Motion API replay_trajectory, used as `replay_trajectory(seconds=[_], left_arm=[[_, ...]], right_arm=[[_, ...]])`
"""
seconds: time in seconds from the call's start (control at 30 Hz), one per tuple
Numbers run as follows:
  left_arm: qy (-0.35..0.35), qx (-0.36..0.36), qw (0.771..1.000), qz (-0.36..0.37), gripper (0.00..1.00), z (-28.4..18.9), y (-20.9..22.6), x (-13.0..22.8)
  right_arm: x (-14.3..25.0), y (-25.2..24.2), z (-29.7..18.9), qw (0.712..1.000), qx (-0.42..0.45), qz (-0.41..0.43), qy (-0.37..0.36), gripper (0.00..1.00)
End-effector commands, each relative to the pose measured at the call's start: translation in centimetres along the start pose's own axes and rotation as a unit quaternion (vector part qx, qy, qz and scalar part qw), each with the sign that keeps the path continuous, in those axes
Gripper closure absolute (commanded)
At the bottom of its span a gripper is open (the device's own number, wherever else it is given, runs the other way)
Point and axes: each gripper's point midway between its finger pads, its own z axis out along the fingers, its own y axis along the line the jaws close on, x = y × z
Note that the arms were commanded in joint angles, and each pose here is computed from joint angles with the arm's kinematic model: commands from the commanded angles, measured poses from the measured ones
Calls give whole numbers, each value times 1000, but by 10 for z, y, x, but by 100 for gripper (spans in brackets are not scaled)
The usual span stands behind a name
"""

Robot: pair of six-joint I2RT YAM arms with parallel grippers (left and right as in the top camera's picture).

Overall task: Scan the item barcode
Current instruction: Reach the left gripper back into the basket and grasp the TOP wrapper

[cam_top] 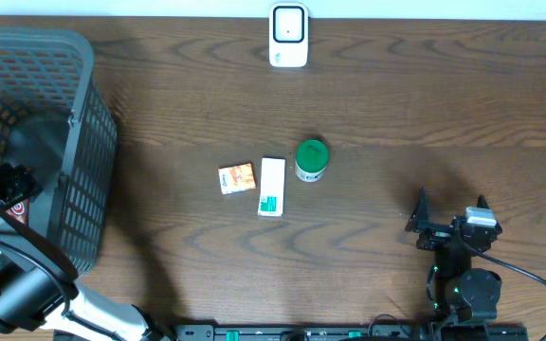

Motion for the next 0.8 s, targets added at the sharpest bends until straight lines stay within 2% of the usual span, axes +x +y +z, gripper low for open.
replay_trajectory(seconds=[0.0,0.37,0.77], left_arm=[[12,3,999,49,5,15,-4,3],[-28,1,995,92,5,43,-11,-8],[-67,27,994,86,4,78,-31,-9]], right_arm=[[0,-1,0,1000,2,5,0,1],[0,-1,0,1000,2,5,0,1],[1,-1,0,1000,2,5,1,1]])
